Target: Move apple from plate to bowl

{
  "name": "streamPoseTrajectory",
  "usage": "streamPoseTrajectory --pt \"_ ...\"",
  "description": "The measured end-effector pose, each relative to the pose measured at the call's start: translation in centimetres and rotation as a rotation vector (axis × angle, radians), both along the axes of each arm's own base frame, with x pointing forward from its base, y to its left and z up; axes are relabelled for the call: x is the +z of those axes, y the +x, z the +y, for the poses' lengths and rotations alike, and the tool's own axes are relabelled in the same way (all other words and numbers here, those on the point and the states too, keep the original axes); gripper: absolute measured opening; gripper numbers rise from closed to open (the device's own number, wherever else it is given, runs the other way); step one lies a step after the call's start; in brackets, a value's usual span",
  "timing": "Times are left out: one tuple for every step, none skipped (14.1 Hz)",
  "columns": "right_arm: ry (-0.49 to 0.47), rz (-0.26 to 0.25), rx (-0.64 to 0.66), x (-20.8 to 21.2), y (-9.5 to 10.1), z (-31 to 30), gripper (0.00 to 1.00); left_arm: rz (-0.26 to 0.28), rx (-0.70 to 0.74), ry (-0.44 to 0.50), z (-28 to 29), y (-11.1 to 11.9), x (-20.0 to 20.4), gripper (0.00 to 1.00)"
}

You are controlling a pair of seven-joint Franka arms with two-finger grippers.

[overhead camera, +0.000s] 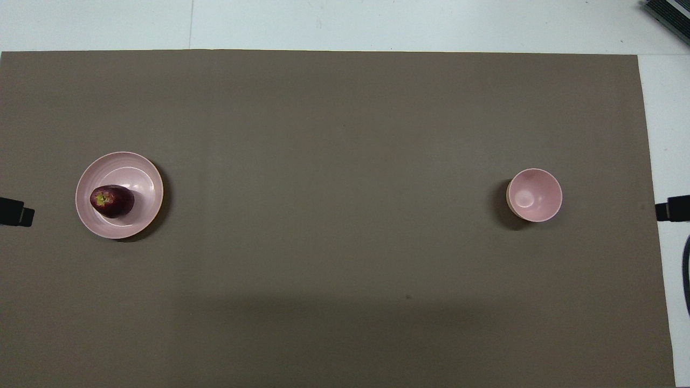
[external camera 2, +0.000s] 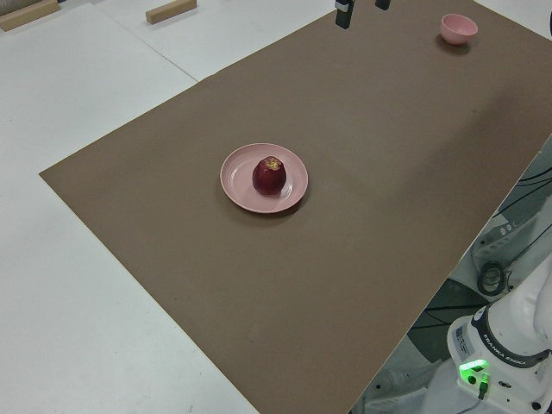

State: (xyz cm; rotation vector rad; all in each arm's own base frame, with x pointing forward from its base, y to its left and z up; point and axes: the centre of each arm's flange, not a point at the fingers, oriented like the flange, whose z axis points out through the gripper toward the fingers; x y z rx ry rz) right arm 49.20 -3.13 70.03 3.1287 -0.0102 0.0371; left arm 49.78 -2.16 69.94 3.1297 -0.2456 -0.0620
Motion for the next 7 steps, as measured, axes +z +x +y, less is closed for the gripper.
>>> streamPoseTrajectory --pt "0.0 0.0 0.0 0.0 0.0 0.0 1.0 -0.001 0.0 0.0 0.0 0.0 0.03 1.0" --pt "0.0 0.0 0.0 0.0 0.0 0.0 1.0 -0.002 0.0 0.0 0.0 0.0 0.08 1.0" --pt "0.0 0.0 0.0 0.0 0.0 0.0 1.0 -0.004 0.0 0.0 0.0 -0.01 0.15 1.0" --pt "0.0 0.0 0.0 0.0 0.0 0.0 1.0 -0.004 0.0 0.0 0.0 -0.02 0.19 1.0" --pt "0.0 0.0 0.0 0.0 0.0 0.0 1.0 -0.005 0.0 0.0 0.02 -0.02 0.21 1.0" --pt "0.0 0.0 0.0 0.0 0.0 0.0 1.0 -0.005 0.001 0.0 0.06 -0.02 0.22 1.0" --pt "0.0 0.0 0.0 0.0 0.0 0.0 1.0 -0.005 0.002 0.0 0.09 -0.02 0.22 1.0"
